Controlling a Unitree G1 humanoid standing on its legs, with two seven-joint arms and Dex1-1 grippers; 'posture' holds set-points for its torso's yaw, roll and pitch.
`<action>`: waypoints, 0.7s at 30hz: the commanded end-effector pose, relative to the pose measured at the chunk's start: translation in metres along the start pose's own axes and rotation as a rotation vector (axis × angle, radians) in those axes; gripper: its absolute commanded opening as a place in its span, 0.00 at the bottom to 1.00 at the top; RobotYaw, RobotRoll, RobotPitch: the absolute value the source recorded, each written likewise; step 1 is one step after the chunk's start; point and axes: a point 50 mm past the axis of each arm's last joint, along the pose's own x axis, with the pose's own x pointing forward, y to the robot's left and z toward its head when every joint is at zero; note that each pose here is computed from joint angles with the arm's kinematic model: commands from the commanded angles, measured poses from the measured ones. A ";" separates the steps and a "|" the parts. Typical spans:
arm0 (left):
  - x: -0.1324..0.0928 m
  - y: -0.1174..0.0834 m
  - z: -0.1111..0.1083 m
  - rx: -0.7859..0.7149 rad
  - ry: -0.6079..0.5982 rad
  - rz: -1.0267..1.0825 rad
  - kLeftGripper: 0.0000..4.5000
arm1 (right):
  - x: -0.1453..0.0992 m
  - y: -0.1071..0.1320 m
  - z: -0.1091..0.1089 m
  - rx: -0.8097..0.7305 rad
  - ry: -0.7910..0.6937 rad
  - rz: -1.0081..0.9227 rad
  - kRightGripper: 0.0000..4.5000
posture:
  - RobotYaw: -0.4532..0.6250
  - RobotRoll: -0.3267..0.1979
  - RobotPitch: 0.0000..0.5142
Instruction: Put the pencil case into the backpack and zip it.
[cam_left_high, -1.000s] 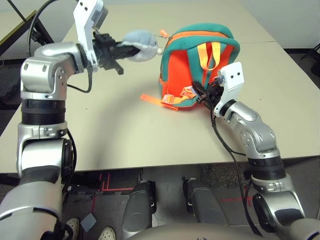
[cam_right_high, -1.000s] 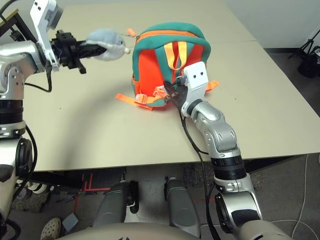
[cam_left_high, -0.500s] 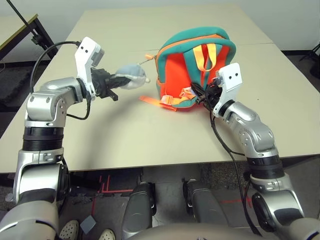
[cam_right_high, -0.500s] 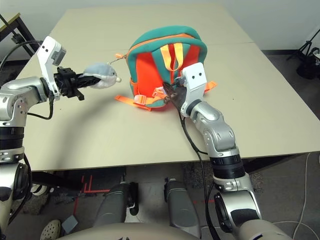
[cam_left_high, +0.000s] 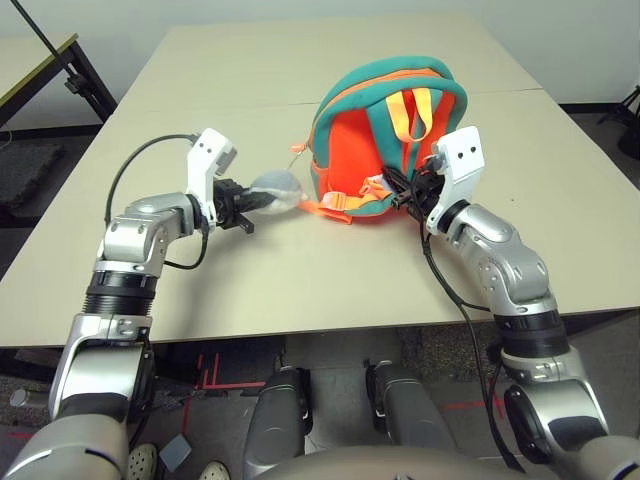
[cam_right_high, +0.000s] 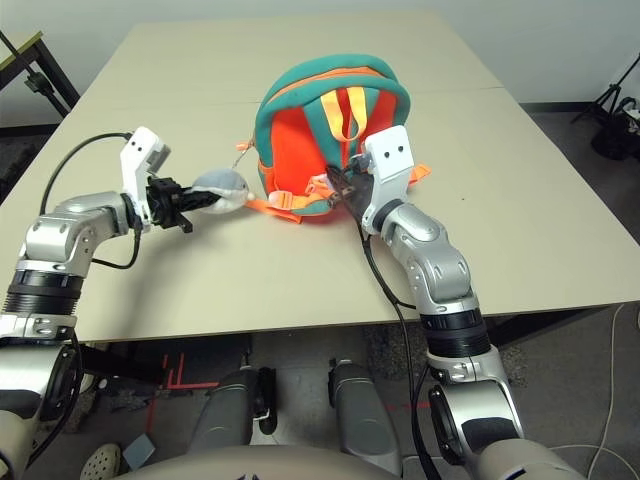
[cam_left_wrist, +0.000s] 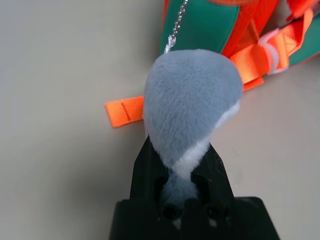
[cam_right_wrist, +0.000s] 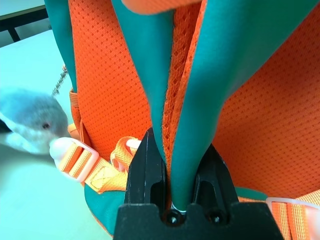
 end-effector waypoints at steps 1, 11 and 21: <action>0.004 0.004 -0.023 -0.025 0.102 0.009 0.04 | 0.000 -0.001 -0.001 -0.003 0.013 -0.012 0.08 | 0.41 0.62 0.23; 0.018 0.002 -0.033 -0.038 0.100 -0.024 0.03 | 0.000 0.001 -0.001 -0.005 0.012 -0.010 0.08 | 0.39 0.62 0.23; 0.005 -0.004 0.004 -0.085 -0.042 -0.063 0.60 | -0.011 0.001 0.008 -0.005 0.046 0.088 0.46 | 0.39 0.62 0.25</action>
